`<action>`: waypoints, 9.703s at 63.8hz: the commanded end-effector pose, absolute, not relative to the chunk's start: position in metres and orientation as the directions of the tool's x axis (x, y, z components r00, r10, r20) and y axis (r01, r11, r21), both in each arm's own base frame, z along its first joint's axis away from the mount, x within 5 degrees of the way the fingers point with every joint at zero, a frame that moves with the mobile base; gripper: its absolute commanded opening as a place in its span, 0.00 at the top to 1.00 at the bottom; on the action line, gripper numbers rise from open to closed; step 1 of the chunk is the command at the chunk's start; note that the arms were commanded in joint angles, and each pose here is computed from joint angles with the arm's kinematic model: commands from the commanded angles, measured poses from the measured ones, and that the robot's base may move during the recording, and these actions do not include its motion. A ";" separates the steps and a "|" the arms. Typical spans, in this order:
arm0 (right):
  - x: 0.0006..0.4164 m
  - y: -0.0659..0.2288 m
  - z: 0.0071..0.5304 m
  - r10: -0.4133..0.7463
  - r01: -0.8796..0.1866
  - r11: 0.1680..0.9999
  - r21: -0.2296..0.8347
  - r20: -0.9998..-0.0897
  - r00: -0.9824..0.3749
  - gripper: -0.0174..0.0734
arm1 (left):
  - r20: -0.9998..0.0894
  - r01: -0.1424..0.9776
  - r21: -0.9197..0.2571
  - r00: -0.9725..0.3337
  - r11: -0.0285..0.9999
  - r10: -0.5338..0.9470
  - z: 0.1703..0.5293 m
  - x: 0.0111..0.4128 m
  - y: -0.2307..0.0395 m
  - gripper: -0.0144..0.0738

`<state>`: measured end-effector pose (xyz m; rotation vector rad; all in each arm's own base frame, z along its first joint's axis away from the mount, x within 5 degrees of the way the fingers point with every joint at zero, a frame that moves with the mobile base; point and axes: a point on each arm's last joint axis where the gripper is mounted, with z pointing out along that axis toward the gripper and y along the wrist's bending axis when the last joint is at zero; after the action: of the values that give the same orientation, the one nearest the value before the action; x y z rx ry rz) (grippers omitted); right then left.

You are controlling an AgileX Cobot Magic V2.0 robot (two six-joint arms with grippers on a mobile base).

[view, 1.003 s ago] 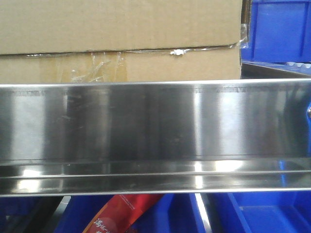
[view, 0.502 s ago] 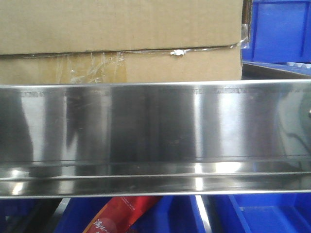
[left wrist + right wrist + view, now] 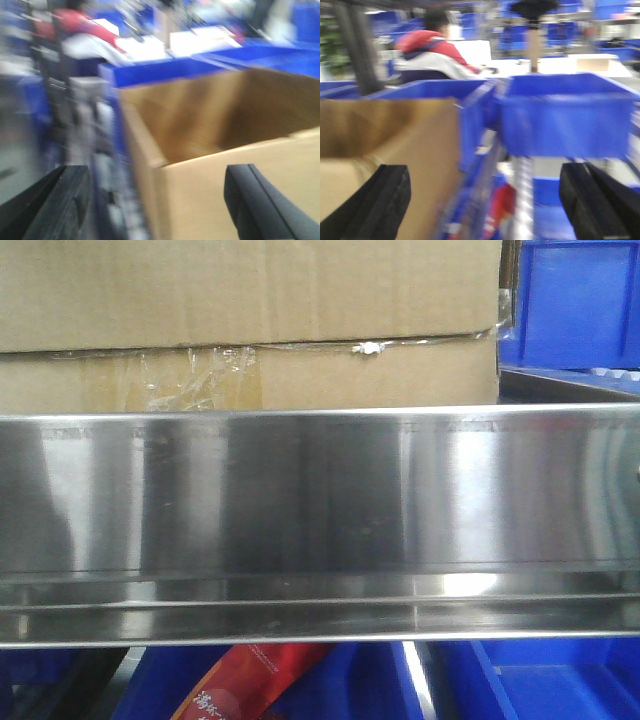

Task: Grab carton from right shelf to conveyor
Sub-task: 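Lift the brown carton with both grippers off the roller shelf, then pull the held carton back from the shelf with both grippers, then drive the base away from the shelf holding the carton in both grippers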

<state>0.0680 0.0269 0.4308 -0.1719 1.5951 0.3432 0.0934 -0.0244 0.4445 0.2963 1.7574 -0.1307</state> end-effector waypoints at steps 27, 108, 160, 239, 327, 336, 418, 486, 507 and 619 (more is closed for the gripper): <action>0.185 0.091 0.505 -0.113 -0.562 0.821 0.102 -0.935 -0.335 0.26 | -0.852 0.195 -0.055 -0.521 0.979 0.056 0.500 0.219 -0.059 0.32; 0.357 0.177 0.433 -0.201 -0.346 0.934 0.090 -0.668 -0.716 0.41 | -0.620 -0.062 -0.011 -0.783 0.998 -0.056 0.423 0.362 -0.042 0.35; 0.299 0.149 0.501 -0.143 -0.364 0.925 0.108 -0.790 -0.596 0.88 | -0.761 -0.046 -0.069 -0.643 0.997 -0.083 0.491 0.296 -0.034 0.85; 0.232 0.145 0.501 -0.240 -0.440 0.896 0.049 -0.781 -0.576 0.88 | -0.791 0.089 -0.072 -0.612 0.993 -0.003 0.500 0.231 -0.073 0.86; 0.238 0.149 0.511 -0.187 -0.454 0.889 0.060 -0.857 -0.479 0.88 | -0.802 0.094 -0.076 -0.597 0.993 -0.005 0.502 0.232 -0.074 0.86; 0.238 0.149 0.511 -0.187 -0.454 0.889 0.060 -0.857 -0.479 0.88 | -0.802 0.094 -0.076 -0.597 0.993 -0.005 0.502 0.232 -0.074 0.86; 0.238 0.149 0.511 -0.187 -0.454 0.889 0.060 -0.857 -0.479 0.88 | -0.802 0.093 -0.074 -0.597 0.993 -0.004 0.502 0.232 -0.074 0.86; 0.238 0.149 0.511 -0.187 -0.454 0.889 0.060 -0.857 -0.479 0.88 | -0.804 0.089 -0.068 -0.595 0.994 -0.002 0.502 0.232 -0.073 0.86; 0.238 0.149 0.511 -0.187 -0.454 0.889 0.060 -0.857 -0.479 0.88 | -0.805 0.085 -0.061 -0.593 0.995 0.001 0.502 0.232 -0.072 0.86; 0.238 0.150 0.510 -0.186 -0.455 0.888 0.061 -0.858 -0.479 0.88 | -0.810 0.072 -0.041 -0.587 0.997 0.009 0.502 0.233 -0.070 0.86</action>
<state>0.2408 0.1476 0.5024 -0.4497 2.1469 0.3069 0.2359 -0.0657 0.4956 0.0319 2.2464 -0.0234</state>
